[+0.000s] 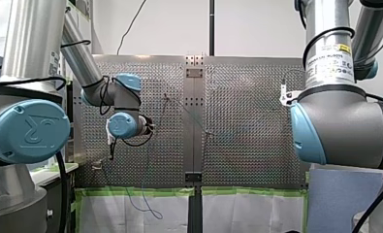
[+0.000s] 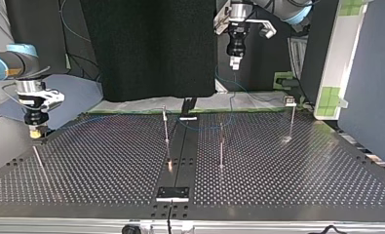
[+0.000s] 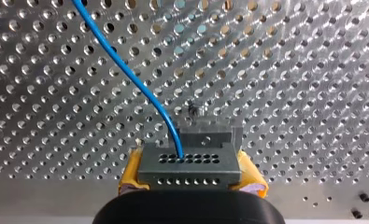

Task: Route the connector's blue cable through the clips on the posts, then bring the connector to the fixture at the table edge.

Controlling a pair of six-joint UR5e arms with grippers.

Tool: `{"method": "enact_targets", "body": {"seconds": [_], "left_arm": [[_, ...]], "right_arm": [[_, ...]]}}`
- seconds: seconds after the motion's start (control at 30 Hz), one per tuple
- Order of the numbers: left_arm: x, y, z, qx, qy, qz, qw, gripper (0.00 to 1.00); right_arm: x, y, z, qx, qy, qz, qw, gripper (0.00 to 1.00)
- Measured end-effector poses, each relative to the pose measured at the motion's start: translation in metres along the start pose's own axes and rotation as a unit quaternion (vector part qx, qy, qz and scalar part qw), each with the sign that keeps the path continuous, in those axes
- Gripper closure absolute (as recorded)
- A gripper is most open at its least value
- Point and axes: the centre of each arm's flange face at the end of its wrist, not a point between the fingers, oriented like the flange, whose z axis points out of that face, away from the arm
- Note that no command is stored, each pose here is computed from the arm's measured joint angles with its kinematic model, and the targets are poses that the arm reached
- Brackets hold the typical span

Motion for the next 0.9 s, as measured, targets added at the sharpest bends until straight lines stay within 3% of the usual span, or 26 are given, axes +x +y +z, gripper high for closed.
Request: {"method": "enact_targets", "body": {"seconds": [0.3,0.9], "left_arm": [[0.0,0.0,0.0,0.0,0.0,0.0,1.0,0.0],[0.0,0.0,0.0,0.0,0.001,0.0,1.0,0.0]], "right_arm": [[0.003,0.006,0.002,-0.014,0.003,-0.0067,0.9999,1.0],[-0.007,0.0,0.015,-0.008,-0.005,-0.0117,0.9999,1.0]]}}
